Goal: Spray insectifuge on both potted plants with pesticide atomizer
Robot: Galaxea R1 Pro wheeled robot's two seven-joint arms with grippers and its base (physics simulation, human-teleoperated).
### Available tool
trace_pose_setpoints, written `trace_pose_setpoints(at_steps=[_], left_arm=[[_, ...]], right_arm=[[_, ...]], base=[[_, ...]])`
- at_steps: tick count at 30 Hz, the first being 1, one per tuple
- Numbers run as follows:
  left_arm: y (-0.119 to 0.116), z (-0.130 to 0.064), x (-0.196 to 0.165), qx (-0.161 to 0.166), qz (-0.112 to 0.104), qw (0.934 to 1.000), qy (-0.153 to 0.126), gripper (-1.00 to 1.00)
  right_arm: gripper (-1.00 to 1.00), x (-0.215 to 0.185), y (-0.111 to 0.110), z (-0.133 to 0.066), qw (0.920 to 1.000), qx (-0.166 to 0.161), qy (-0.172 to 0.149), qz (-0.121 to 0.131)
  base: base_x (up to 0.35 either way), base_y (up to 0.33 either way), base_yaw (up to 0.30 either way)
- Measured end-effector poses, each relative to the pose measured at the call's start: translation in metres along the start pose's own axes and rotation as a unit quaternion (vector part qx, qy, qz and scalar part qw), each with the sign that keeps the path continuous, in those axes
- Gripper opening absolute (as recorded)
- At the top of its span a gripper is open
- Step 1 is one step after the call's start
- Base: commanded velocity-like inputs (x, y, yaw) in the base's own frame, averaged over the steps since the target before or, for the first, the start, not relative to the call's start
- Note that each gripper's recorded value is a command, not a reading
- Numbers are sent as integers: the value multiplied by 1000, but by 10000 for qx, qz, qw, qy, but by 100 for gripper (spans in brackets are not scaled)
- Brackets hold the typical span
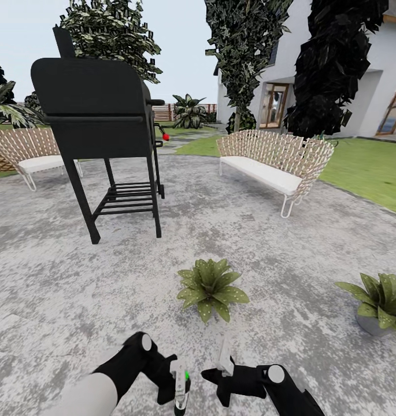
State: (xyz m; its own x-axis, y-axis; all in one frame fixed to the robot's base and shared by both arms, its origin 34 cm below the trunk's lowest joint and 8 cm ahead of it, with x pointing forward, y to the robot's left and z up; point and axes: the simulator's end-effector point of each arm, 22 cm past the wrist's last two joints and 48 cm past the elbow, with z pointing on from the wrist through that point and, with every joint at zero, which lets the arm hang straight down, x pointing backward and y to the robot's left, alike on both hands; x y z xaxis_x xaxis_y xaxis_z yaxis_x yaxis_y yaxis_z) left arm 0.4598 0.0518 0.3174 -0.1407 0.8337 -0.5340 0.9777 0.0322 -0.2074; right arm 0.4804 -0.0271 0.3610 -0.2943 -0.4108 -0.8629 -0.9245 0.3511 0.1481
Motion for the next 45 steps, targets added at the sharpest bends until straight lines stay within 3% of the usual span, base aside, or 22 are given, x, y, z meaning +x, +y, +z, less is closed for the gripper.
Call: trace_pose_setpoints(at_steps=[27, 40, 45], left_arm=[[-8, 12, -37, 85, 132, 9996, -233, -100], [-7, 12, -40, 68, 134, 9996, -252, -100], [-4, 10, -27, 21, 124, 9999, -116, -100]], right_arm=[[-100, 3, -2, -2, 10000, 22, 26, 7], [-100, 3, -2, -2, 10000, 22, 27, 9], [-100, 3, -2, -2, 10000, 21, 27, 9]], base=[[0, 0, 0], [0, 0, 0], [0, 0, 0]])
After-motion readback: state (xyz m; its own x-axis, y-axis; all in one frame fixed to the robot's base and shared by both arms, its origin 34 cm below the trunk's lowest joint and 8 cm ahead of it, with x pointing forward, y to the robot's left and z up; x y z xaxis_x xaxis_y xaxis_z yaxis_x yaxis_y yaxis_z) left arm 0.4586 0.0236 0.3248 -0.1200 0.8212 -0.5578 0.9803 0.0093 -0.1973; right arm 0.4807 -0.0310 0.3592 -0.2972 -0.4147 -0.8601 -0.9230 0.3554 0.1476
